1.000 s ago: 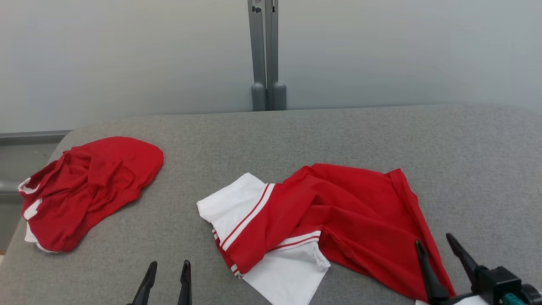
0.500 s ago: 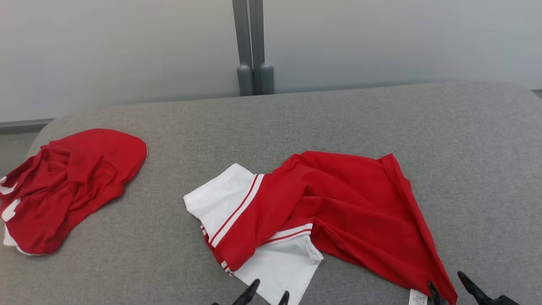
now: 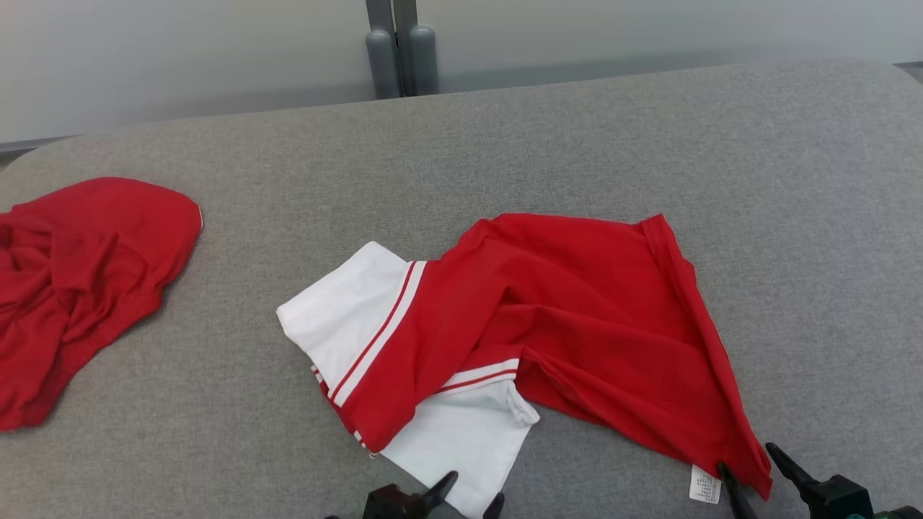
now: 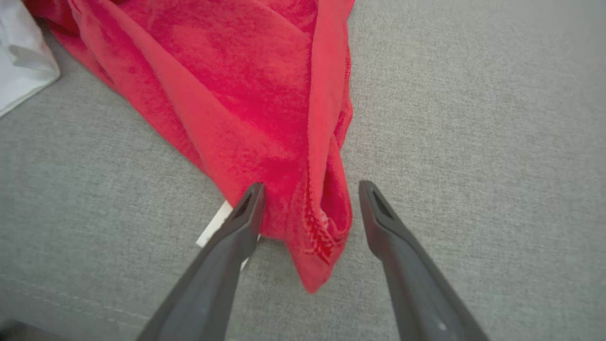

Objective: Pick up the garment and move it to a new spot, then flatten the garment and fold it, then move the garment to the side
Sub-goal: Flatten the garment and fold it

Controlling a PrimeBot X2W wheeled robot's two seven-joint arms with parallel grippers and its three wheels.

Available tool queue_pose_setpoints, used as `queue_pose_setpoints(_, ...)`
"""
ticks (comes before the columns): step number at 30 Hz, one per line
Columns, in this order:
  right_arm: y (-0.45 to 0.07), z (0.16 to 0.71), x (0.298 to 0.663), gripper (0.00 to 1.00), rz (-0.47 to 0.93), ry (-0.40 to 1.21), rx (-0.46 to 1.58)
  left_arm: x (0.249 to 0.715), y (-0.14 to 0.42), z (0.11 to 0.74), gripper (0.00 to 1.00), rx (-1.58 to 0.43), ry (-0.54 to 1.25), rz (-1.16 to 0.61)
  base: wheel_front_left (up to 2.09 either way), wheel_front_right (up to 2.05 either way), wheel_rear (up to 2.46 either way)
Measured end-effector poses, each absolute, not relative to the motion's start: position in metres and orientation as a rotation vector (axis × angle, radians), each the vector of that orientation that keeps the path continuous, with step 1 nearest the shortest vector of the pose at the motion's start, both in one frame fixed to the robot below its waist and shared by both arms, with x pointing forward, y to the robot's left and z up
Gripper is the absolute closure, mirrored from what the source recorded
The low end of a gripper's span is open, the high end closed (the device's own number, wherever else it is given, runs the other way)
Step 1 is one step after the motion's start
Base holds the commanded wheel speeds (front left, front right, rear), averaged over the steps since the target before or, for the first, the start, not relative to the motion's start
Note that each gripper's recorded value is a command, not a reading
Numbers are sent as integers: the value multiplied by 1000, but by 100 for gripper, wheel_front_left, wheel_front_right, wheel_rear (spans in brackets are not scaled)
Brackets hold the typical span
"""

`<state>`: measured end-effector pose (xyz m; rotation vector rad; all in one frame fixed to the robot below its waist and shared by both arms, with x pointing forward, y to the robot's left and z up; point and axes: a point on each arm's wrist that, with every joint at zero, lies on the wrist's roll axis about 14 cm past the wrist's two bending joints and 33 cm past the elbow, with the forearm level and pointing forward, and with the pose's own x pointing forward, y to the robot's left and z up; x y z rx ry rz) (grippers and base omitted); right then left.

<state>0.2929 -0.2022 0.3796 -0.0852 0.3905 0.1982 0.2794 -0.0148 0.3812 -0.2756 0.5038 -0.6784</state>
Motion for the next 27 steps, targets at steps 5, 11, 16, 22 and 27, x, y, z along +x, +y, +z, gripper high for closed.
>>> queue_pose_setpoints(5,-200,371,291,0,212,424,-76,279,-16,372,0,-283,548,-685,0,0,0)
queue_pose_setpoints(11,-193,366,293,0,237,441,-66,276,-20,363,0,-280,595,-705,0,0,0)
queue_pose_setpoints(16,-193,363,295,0,242,450,-69,274,-22,355,0,-276,644,-720,0,0,0)
queue_pose_setpoints(22,-190,361,298,0,252,453,-67,279,-18,345,100,-235,674,-701,0,0,0)
queue_pose_setpoints(27,-184,362,301,100,269,449,-53,286,-8,340,100,-208,681,-661,0,0,0)
